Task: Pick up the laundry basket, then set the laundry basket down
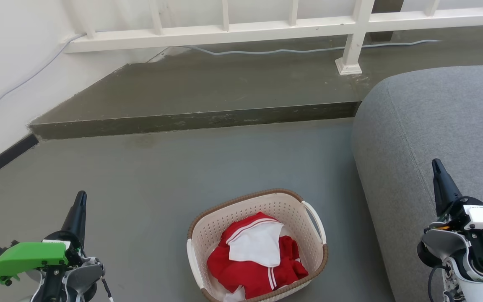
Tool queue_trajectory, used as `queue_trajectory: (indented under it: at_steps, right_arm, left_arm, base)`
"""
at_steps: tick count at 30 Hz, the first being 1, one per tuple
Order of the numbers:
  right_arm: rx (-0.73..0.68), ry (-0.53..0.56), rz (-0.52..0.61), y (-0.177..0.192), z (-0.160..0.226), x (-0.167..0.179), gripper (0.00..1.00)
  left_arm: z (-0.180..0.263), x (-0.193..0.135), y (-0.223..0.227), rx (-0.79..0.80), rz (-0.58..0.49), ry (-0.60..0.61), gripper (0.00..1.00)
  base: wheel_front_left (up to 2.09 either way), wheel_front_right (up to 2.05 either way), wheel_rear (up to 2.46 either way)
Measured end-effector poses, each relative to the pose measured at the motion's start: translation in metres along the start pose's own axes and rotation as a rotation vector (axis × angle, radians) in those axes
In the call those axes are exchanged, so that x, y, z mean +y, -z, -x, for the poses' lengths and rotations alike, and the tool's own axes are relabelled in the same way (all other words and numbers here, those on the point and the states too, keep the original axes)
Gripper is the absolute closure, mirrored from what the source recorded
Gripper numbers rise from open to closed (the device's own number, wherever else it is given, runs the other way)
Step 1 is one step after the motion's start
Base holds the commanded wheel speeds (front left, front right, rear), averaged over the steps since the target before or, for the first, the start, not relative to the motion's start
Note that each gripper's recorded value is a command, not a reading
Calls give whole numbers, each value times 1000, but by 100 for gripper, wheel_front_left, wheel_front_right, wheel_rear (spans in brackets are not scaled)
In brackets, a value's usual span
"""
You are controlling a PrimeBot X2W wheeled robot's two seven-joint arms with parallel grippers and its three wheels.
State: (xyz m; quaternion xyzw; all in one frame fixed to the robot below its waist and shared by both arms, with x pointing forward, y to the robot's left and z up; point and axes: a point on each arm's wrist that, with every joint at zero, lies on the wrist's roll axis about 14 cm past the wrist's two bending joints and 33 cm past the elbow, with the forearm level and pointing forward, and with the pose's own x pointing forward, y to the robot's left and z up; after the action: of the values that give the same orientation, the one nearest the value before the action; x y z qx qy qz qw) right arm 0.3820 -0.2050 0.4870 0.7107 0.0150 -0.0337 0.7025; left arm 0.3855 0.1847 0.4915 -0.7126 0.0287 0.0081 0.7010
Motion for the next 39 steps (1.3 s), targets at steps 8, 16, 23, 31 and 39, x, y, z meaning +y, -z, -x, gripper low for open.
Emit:
queue_trajectory:
  at_steps: [8, 16, 23, 31, 39]
  right_arm:
    - [0, 0, 0, 0, 0, 0, 100]
    - [0, 0, 0, 0, 0, 0, 100]
    - [2, 97, -29, 7, 13, -33, 0]
    - [15, 96, -24, 16, 15, -33, 0]
    - [28, 79, 0, 26, 13, -27, 0]
  left_arm:
    - [0, 0, 0, 0, 0, 0, 100]
    - [0, 0, 0, 0, 0, 0, 100]
    - [9, 27, 8, 4, 28, -79, 0]
    - [11, 27, 6, -4, 32, -79, 0]
    - [9, 16, 1, -16, 0, -46, 0]
  base:
    - [0, 0, 0]
    - [0, 0, 0]
    - [0, 0, 0]
    - [0, 0, 0]
    - [0, 0, 0]
